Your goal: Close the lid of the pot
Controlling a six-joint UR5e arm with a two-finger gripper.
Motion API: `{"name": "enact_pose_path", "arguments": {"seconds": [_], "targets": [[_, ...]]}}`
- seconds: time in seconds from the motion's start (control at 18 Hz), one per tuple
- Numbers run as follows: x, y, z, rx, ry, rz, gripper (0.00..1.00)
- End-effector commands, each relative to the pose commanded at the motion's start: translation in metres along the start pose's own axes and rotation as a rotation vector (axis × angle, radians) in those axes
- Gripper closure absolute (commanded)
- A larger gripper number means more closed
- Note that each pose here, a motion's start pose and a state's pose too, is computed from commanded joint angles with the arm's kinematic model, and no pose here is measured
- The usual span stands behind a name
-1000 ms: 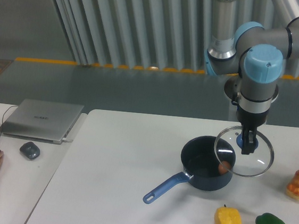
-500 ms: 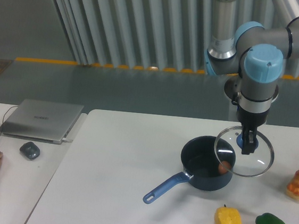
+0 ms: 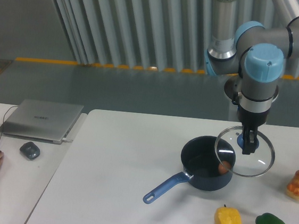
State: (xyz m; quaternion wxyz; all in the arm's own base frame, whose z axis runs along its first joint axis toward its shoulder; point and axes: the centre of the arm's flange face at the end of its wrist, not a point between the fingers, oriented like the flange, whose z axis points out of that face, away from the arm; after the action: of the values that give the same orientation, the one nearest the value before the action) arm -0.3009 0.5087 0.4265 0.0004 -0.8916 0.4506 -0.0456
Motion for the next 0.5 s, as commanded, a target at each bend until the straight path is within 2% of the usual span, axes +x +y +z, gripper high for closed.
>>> {"name": "enact_pose_path", "arguments": {"seconds": [0.5], "targets": [[0.005, -0.022, -0.002, 0.017, -0.005, -0.032, 0.64]]}}
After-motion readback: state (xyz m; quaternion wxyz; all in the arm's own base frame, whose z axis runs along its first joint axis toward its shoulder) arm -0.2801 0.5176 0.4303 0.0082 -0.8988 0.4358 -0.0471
